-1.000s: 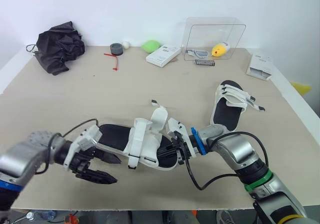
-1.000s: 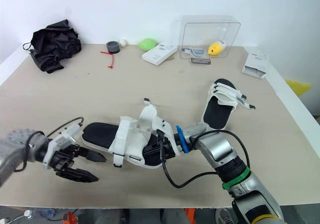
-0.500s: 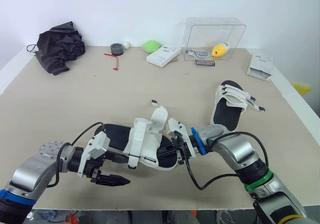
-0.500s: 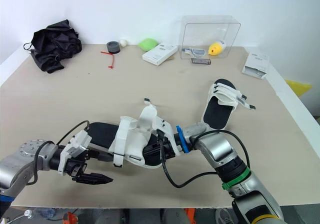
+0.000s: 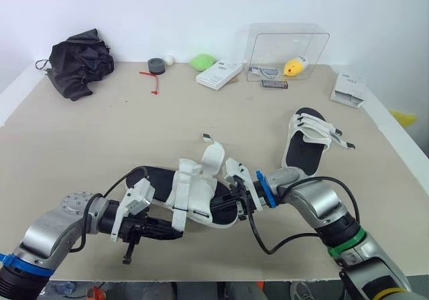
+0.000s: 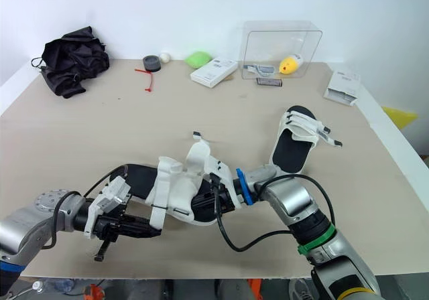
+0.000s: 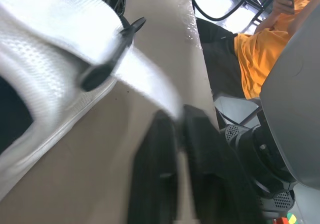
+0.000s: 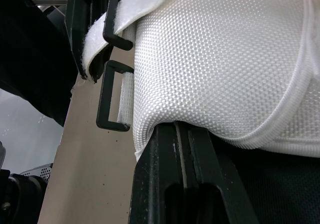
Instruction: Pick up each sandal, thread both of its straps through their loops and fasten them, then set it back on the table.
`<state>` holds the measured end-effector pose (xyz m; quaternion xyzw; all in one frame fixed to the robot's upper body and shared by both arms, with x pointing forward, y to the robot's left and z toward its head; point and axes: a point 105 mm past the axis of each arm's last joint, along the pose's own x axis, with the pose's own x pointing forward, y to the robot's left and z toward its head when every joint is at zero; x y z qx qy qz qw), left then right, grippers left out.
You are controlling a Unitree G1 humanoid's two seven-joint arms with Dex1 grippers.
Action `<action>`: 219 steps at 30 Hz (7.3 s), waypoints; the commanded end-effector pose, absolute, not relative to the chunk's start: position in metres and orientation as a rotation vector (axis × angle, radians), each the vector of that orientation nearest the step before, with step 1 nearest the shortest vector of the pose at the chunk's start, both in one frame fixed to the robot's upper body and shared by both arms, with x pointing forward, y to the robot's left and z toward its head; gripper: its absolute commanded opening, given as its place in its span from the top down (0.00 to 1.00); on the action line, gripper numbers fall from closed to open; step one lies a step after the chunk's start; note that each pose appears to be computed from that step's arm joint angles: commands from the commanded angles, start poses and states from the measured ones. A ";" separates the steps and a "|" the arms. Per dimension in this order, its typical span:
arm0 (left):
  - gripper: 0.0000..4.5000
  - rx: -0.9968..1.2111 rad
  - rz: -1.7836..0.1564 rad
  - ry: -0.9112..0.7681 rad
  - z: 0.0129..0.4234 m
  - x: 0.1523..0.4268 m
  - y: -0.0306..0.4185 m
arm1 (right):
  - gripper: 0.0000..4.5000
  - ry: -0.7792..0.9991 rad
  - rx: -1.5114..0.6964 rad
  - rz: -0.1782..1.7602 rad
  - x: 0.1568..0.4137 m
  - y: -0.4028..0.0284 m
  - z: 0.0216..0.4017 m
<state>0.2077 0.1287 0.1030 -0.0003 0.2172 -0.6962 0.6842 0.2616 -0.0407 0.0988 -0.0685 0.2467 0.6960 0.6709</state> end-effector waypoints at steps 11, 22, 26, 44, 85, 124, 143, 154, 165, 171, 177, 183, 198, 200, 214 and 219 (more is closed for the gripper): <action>1.00 -0.118 -1.816 0.786 0.142 0.150 0.132 | 1.00 0.619 -0.141 1.582 0.255 -0.041 0.086; 1.00 -0.673 -1.558 0.507 0.203 0.237 0.110 | 1.00 0.616 -0.145 1.582 0.255 -0.039 0.086; 1.00 -0.782 -1.461 0.569 0.189 0.253 0.109 | 1.00 0.615 -0.146 1.578 0.255 -0.040 0.086; 1.00 -1.006 -1.261 0.678 0.161 0.311 0.091 | 1.00 0.610 -0.139 1.570 0.255 -0.037 0.086; 0.02 -0.884 -0.993 0.769 0.153 0.384 0.054 | 1.00 0.605 -0.117 1.566 0.254 -0.036 0.088; 0.99 -0.580 -1.509 0.134 0.263 0.323 0.045 | 1.00 0.609 -0.093 1.555 0.251 -0.036 0.086; 0.99 0.249 -1.791 -0.250 0.203 0.219 0.085 | 1.00 0.616 -0.103 1.591 0.251 -0.037 0.087; 0.99 0.756 -1.847 -0.607 0.175 0.207 0.104 | 1.00 0.623 -0.100 1.600 0.250 -0.038 0.087; 0.24 0.810 -1.748 -0.739 0.176 0.224 0.108 | 1.00 0.626 -0.105 1.613 0.251 -0.037 0.087; 0.00 0.455 -1.858 -0.226 0.183 0.215 0.114 | 1.00 0.629 -0.109 1.619 0.251 -0.038 0.087; 0.00 0.208 -1.958 0.563 0.177 0.169 0.153 | 1.00 0.628 -0.107 1.625 0.251 -0.037 0.087; 0.00 0.037 -1.851 0.736 0.178 0.171 0.162 | 1.00 0.626 -0.106 1.629 0.252 -0.036 0.088; 0.00 -0.141 -1.565 0.761 0.121 0.198 0.146 | 1.00 0.625 -0.095 1.620 0.248 -0.034 0.087; 0.00 -0.162 -1.560 0.776 0.118 0.196 0.143 | 1.00 0.625 -0.094 1.618 0.248 -0.034 0.087; 0.00 -0.208 -1.531 0.783 0.091 0.198 0.107 | 1.00 0.627 -0.090 1.607 0.244 -0.034 0.087; 0.43 -0.215 -1.535 0.778 0.093 0.198 0.106 | 1.00 0.629 -0.087 1.599 0.243 -0.035 0.087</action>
